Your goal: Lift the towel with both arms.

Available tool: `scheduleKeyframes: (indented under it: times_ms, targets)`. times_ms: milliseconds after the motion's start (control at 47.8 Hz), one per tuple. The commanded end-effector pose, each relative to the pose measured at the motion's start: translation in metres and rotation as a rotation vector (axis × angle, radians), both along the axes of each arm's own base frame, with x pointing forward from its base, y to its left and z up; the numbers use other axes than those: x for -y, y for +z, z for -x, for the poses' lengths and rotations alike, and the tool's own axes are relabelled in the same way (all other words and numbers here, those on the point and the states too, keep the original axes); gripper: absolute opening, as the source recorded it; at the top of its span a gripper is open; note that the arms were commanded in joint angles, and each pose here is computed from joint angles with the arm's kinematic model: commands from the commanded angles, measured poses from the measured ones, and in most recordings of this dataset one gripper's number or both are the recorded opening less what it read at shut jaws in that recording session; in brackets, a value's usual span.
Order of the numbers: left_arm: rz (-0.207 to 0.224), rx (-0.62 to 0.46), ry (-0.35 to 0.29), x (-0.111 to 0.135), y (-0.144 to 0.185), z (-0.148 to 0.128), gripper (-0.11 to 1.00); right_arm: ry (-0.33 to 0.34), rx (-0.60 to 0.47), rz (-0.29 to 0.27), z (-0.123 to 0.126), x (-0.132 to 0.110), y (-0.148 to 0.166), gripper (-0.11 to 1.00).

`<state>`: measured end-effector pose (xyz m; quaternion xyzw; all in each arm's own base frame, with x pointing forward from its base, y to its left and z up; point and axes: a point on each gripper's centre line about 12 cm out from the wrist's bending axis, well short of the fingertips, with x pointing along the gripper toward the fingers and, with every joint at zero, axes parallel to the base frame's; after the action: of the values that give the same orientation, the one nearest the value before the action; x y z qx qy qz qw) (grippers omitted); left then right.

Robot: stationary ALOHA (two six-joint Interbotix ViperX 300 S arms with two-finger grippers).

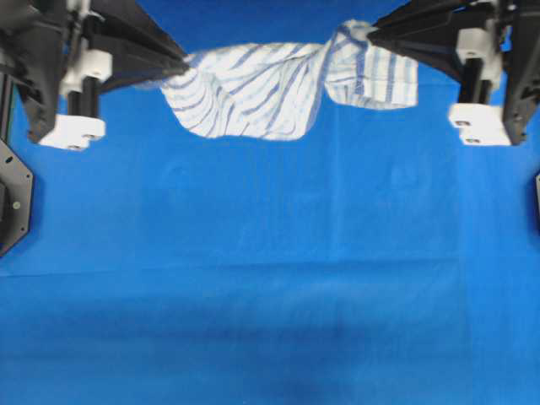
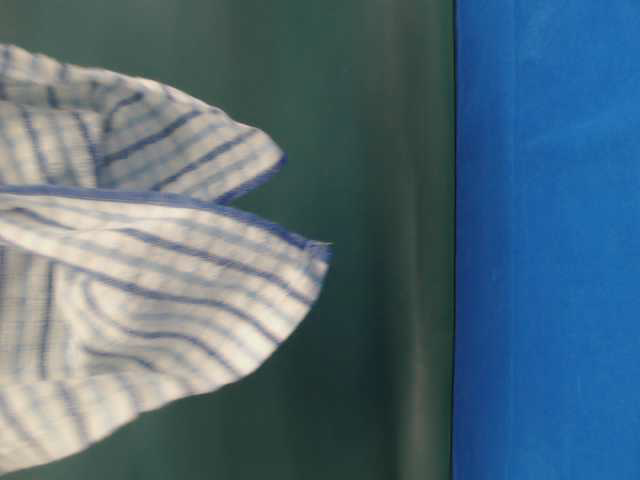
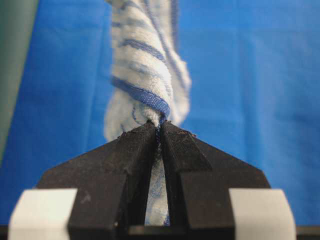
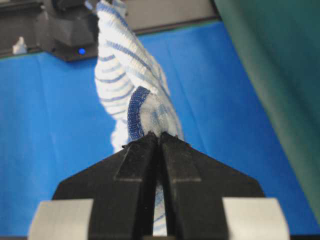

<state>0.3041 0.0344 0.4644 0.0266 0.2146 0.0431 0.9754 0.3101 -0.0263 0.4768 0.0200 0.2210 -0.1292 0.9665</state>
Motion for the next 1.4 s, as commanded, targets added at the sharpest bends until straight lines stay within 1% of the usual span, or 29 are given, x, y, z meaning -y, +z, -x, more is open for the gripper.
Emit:
scheduleKeyframes:
  times_ms: [0, 439, 481, 502, 523, 544, 628, 670, 711, 753, 774, 816, 942, 1046, 1130, 1235, 1381]
  targets:
    - [-0.007, 0.049, 0.002, 0.000, 0.018, 0.006, 0.04, 0.011, 0.040, 0.015, 0.007, -0.002, 0.017, 0.02]
    - [-0.013, 0.046, 0.001, -0.001, 0.013, 0.005, 0.06, 0.033, 0.029, 0.057, 0.003, -0.002, 0.015, 0.03]
    - [-0.013, 0.054, 0.002, -0.001, 0.013, 0.005, 0.12, 0.034, 0.028, 0.058, 0.003, -0.002, 0.014, 0.05]
    - [-0.012, 0.057, 0.004, -0.001, 0.013, 0.004, 0.17, 0.034, 0.028, 0.058, 0.003, -0.002, 0.014, 0.09]
    - [-0.011, 0.062, 0.003, -0.001, 0.013, 0.004, 0.22, 0.033, 0.026, 0.058, 0.003, -0.002, 0.014, 0.14]
    - [-0.012, 0.070, 0.001, 0.000, 0.013, 0.005, 0.28, 0.033, 0.026, 0.058, 0.003, -0.002, 0.014, 0.22]
    - [-0.011, 0.084, 0.000, 0.001, 0.012, 0.007, 0.54, 0.034, 0.013, 0.062, 0.000, -0.002, 0.011, 0.46]
    - [-0.010, 0.088, 0.000, 0.001, 0.012, 0.009, 0.66, 0.035, 0.008, 0.063, -0.001, -0.002, 0.010, 0.57]
    - [-0.010, 0.087, 0.000, 0.001, 0.010, 0.010, 0.77, 0.032, 0.004, 0.061, -0.001, -0.001, 0.009, 0.65]
    - [-0.006, 0.084, -0.001, 0.002, 0.008, 0.012, 0.85, 0.031, 0.002, 0.062, -0.001, -0.001, 0.008, 0.69]
    - [-0.006, 0.083, 0.000, 0.002, 0.007, 0.012, 0.89, 0.031, 0.002, 0.059, -0.001, -0.002, 0.007, 0.69]
    - [-0.004, 0.075, -0.001, 0.002, 0.004, 0.013, 0.93, 0.031, 0.001, 0.055, -0.001, -0.002, 0.006, 0.66]
    - [0.003, 0.054, -0.009, 0.005, -0.008, 0.015, 0.93, 0.026, -0.013, 0.047, -0.002, -0.002, 0.000, 0.67]
    - [0.007, 0.021, -0.022, 0.009, -0.026, 0.011, 0.93, 0.028, -0.054, 0.032, -0.005, -0.003, -0.020, 0.67]
    - [0.010, -0.010, -0.027, 0.010, -0.052, 0.004, 0.93, 0.033, -0.089, 0.017, -0.010, -0.005, -0.041, 0.67]
    - [0.012, -0.027, -0.027, 0.010, -0.082, -0.003, 0.93, 0.032, -0.146, -0.003, -0.015, -0.006, -0.077, 0.67]
    - [0.020, -0.031, -0.034, 0.012, -0.125, -0.013, 0.93, 0.030, -0.184, -0.046, -0.020, -0.009, -0.119, 0.67]
